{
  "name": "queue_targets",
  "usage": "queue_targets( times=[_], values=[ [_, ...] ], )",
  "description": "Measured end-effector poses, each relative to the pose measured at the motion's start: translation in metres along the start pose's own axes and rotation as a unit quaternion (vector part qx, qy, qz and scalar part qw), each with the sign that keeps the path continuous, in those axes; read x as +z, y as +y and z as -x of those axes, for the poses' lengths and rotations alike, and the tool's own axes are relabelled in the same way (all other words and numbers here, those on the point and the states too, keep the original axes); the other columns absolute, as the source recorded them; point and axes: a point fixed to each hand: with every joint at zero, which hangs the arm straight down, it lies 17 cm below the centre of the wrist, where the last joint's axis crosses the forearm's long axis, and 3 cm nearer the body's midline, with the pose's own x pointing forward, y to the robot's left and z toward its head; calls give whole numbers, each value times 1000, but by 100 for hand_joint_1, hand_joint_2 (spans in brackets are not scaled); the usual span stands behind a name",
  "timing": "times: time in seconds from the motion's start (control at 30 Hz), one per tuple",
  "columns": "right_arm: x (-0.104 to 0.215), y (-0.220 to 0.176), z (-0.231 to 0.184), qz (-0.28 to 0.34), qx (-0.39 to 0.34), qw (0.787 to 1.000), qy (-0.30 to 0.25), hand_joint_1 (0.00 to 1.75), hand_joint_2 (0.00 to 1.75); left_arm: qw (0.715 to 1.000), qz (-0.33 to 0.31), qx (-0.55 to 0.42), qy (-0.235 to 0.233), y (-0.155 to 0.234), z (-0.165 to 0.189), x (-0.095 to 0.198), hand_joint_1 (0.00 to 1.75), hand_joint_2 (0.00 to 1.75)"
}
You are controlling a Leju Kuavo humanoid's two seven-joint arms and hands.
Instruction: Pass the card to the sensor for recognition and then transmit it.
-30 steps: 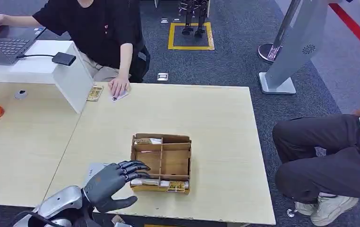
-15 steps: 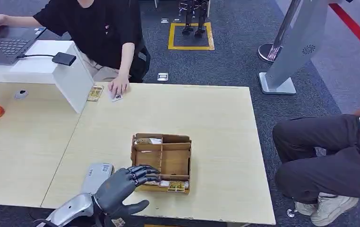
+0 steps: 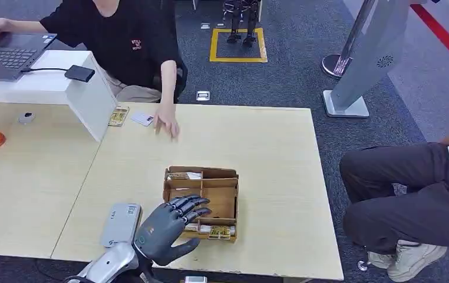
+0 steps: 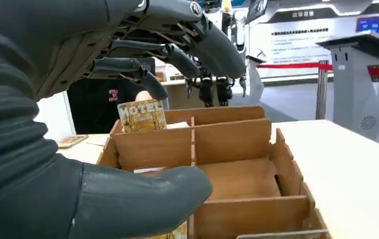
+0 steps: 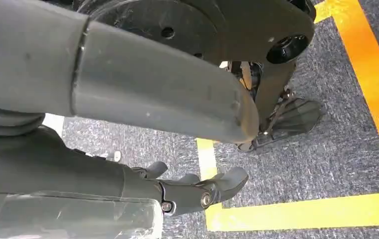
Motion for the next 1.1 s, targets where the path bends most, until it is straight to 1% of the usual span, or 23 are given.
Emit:
queue_targets(
  times=[0.17, 0.3, 0.5, 0.53, 0.63, 0.87, 0.9, 0.93, 1.0, 1.1],
  values=[
    [0, 0, 0, 0, 1, 1000, 1, 0, 0, 999, 33, -16, 0, -12, 7, -2, 44, 175],
    [0, 0, 0, 0, 3, 1000, 1, 0, 0, 998, 49, -26, -2, -17, 11, -4, 49, 175],
    [0, 0, 0, 0, 3, 1000, 1, 0, 0, 997, 56, -55, 8, -18, 19, -5, 51, 175],
    [0, 0, 1, 0, 3, 1000, 1, 0, 0, 997, 56, -59, 10, -18, 20, -4, 47, 175],
    [0, 0, 1, 0, 2, 1000, 1, 0, 0, 996, 58, -64, 15, -20, 23, -3, 47, 175],
    [0, -1, 1, 1, 0, 1000, 4, 0, 0, 994, 67, -81, 25, -25, 33, 4, 45, 175],
    [0, -1, 1, 1, 0, 1000, 4, 0, 0, 994, 69, -82, 26, -26, 34, 4, 49, 175],
    [0, -1, 1, 1, -1, 1000, 4, 0, 0, 994, 72, -84, 27, -27, 36, 5, 45, 175],
    [0, -1, 1, 2, -1, 1000, 4, 0, 0, 993, 79, -88, 30, -29, 40, 8, 49, 175],
    [0, -2, 1, 3, -1, 1000, 4, 0, 0, 991, 89, -95, 33, -31, 47, 13, 47, 175]
  ],
)
